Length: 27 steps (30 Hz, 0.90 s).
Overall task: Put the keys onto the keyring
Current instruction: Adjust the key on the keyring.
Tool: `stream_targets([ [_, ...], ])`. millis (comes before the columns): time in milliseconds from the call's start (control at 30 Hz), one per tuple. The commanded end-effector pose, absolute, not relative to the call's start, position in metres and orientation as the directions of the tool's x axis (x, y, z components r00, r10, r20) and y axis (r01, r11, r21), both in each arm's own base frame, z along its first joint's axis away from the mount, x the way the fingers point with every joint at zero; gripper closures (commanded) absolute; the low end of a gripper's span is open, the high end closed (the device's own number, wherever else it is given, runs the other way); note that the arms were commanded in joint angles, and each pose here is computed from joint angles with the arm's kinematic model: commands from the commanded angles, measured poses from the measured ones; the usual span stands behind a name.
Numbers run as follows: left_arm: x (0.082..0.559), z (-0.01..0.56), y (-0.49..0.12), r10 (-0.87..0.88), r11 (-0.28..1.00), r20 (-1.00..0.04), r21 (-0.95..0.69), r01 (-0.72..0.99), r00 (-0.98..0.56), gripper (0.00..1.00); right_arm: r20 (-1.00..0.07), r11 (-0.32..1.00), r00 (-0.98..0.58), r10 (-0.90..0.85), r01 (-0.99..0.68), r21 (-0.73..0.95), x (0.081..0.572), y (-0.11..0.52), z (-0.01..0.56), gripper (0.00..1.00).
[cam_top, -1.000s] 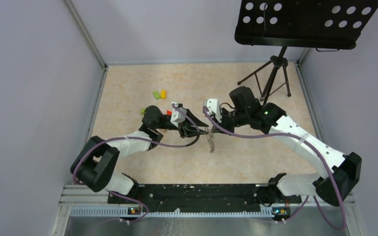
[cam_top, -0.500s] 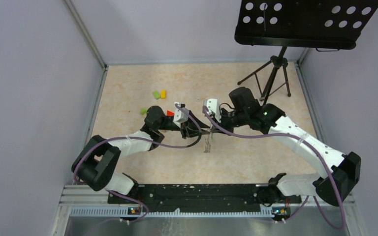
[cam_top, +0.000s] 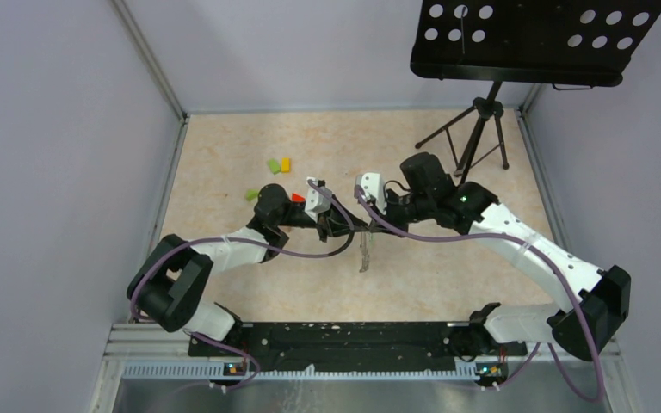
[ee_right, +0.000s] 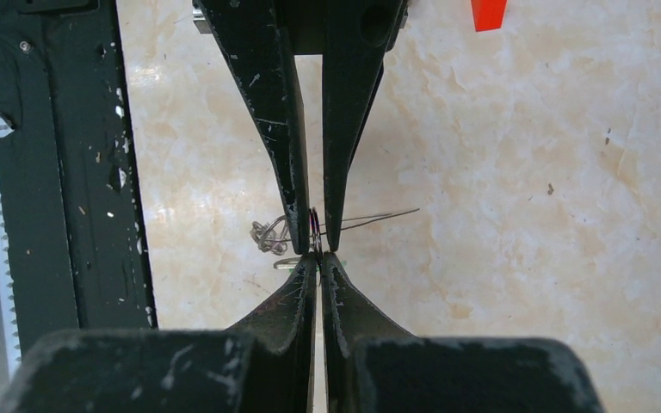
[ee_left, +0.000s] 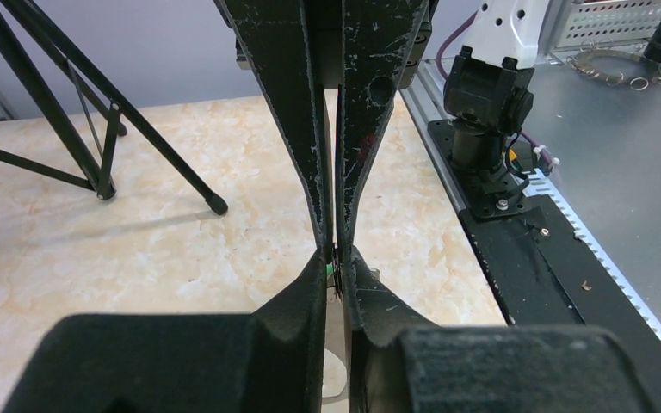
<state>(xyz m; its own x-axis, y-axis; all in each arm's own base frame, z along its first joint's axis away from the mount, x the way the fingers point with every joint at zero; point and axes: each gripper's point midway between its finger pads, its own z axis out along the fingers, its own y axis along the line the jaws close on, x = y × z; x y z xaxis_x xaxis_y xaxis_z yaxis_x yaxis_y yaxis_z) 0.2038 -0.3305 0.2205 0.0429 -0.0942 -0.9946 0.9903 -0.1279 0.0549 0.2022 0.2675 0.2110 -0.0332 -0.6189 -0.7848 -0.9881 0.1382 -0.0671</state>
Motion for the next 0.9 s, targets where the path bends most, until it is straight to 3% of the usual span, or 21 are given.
stream_targets([
  [0, 0.207, 0.233, -0.333, -0.119, -0.127, -0.99, 0.095, 0.987, 0.08, 0.87, -0.82, 0.12, 0.006, -0.572, -0.989, -0.09, 0.199, 0.275, 0.227, 1.0],
  [200, 0.205, 0.234, -0.333, -0.122, -0.13, -0.989, 0.097, 0.987, 0.081, 1.0, -0.82, 0.122, 0.004, -0.572, -0.988, -0.09, 0.199, 0.275, 0.226, 1.0],
  [500, 0.197, 0.244, -0.33, -0.127, -0.157, -0.99, 0.081, 0.984, 0.062, 1.0, -0.827, 0.146, 0.012, -0.562, -0.983, -0.113, 0.2, 0.271, 0.227, 0.99],
  [667, 0.191, 0.248, -0.328, -0.129, -0.183, -0.99, 0.076, 0.98, 0.052, 1.0, -0.823, 0.134, 0.011, -0.568, -0.985, -0.105, 0.197, 0.269, 0.222, 0.84],
  [867, 0.187, 0.251, -0.326, -0.141, -0.186, -0.988, 0.082, 0.979, 0.056, 1.0, -0.833, 0.13, 0.01, -0.553, -0.987, -0.098, 0.193, 0.266, 0.224, 0.74],
])
